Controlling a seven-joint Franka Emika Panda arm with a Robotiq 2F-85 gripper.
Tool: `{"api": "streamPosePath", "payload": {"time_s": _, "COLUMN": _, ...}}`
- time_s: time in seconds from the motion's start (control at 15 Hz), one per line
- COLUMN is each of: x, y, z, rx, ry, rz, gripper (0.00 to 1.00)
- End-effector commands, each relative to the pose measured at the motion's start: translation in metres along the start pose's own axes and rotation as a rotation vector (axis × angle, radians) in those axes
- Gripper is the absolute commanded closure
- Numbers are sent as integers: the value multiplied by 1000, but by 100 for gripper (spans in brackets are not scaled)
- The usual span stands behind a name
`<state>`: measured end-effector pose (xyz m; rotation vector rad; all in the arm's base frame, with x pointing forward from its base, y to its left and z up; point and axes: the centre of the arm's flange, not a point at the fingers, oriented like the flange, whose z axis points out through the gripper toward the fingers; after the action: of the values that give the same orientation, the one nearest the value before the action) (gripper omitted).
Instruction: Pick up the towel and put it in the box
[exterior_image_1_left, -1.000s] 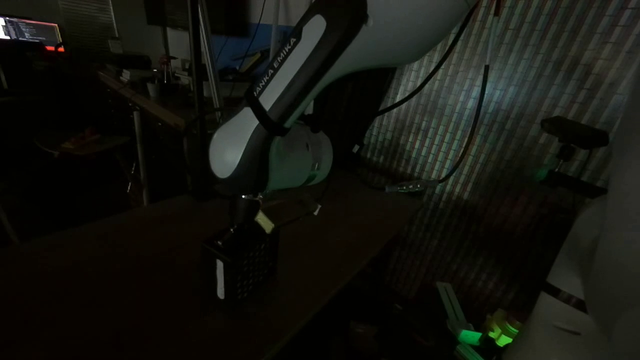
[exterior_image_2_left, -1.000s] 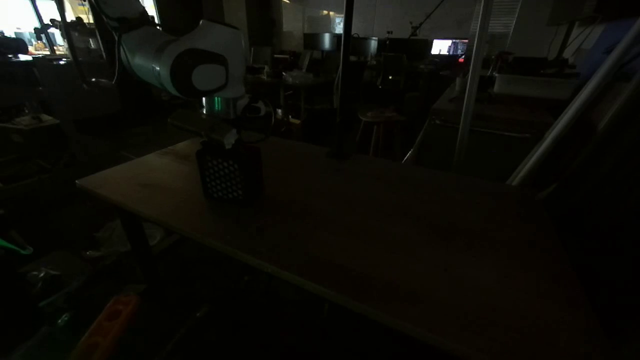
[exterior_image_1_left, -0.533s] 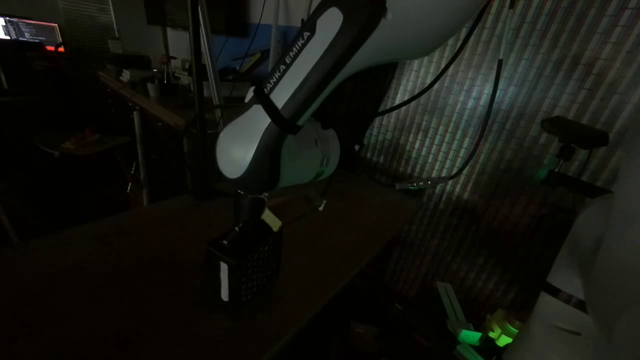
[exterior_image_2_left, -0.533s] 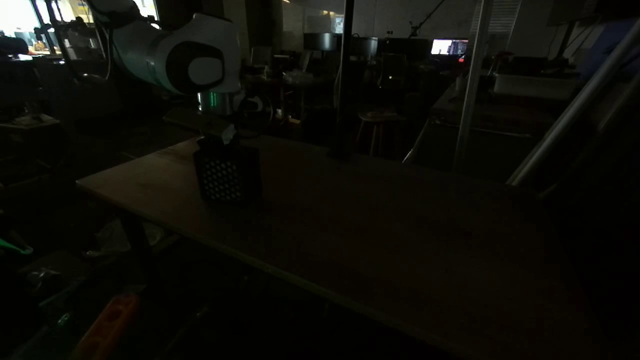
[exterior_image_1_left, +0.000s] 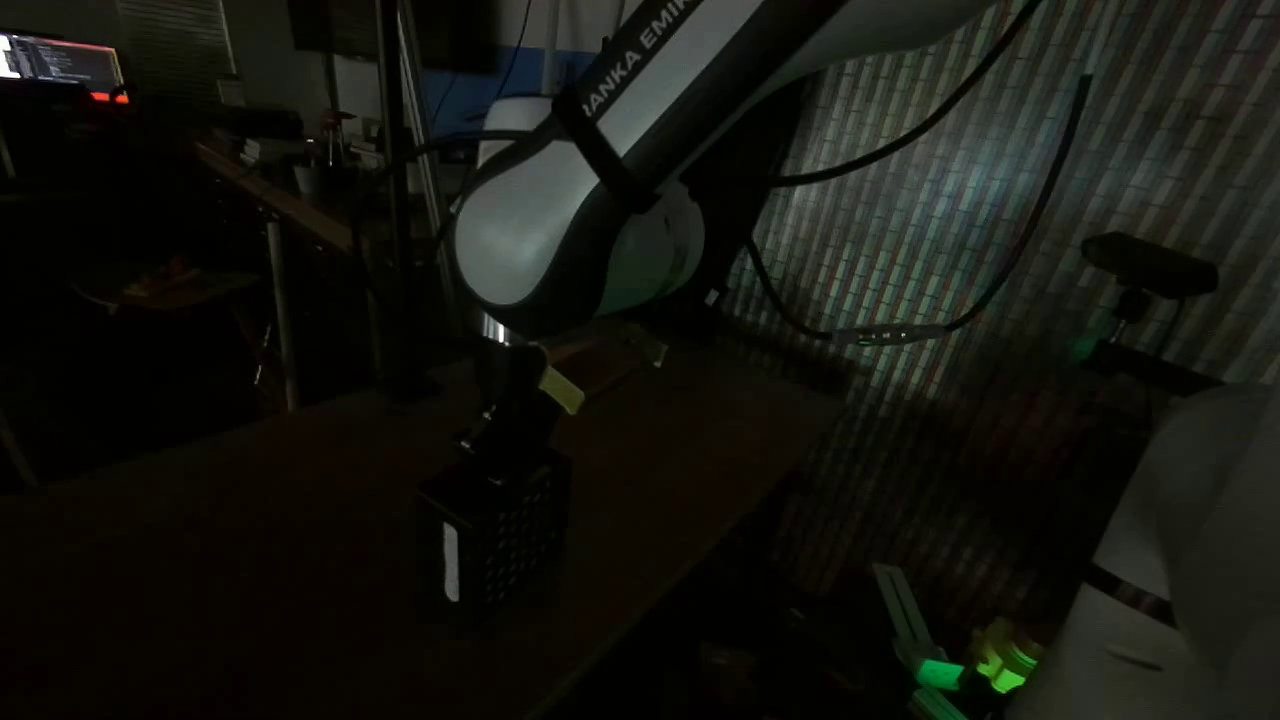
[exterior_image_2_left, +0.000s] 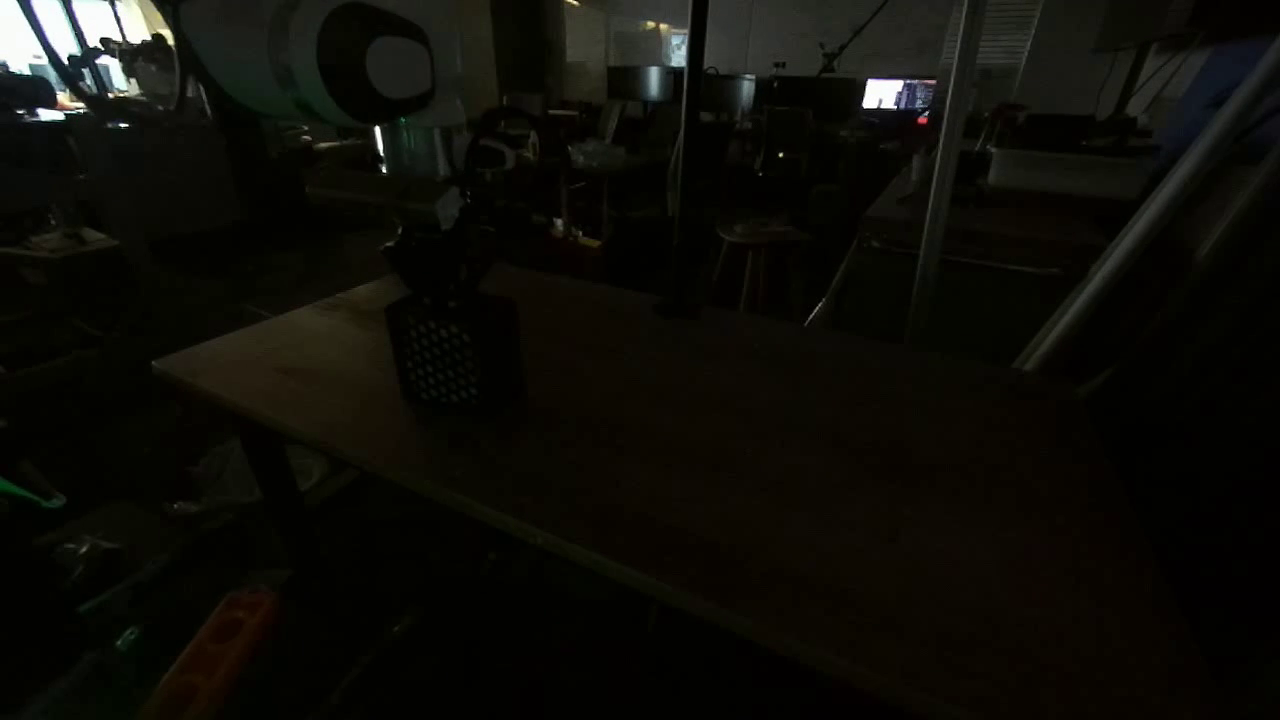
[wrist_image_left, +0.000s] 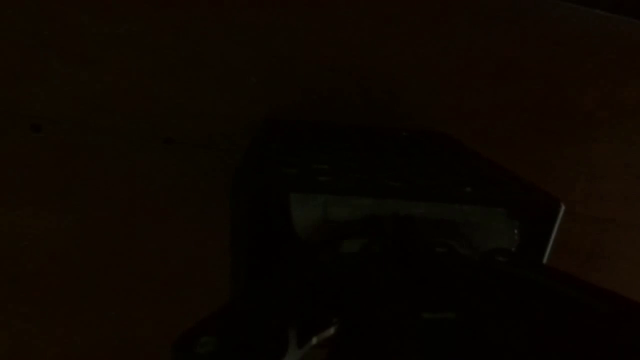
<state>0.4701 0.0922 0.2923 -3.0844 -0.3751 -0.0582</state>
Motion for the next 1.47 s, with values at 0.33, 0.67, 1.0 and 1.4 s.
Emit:
{"api": "streamPosePath", "payload": {"time_s": 0.33, "x": -3, "y": -15, "z": -31, "rx": -35, "ry": -2, "rz": -38, "gripper": 88}}
{"api": "streamPosePath", "payload": {"time_s": 0.67, "x": -2, "y": -16, "z": -32, "rx": -35, "ry": -2, "rz": -47, "gripper": 88}}
{"api": "streamPosePath", "payload": {"time_s": 1.0, "x": -4, "y": -15, "z": -30, "rx": -34, "ry": -5, "rz": -45, "gripper": 87}}
{"api": "streamPosePath", "payload": {"time_s": 1.4, "x": -6, "y": -16, "z": -25, "rx": -27, "ry": -6, "rz": -35, "gripper": 88}}
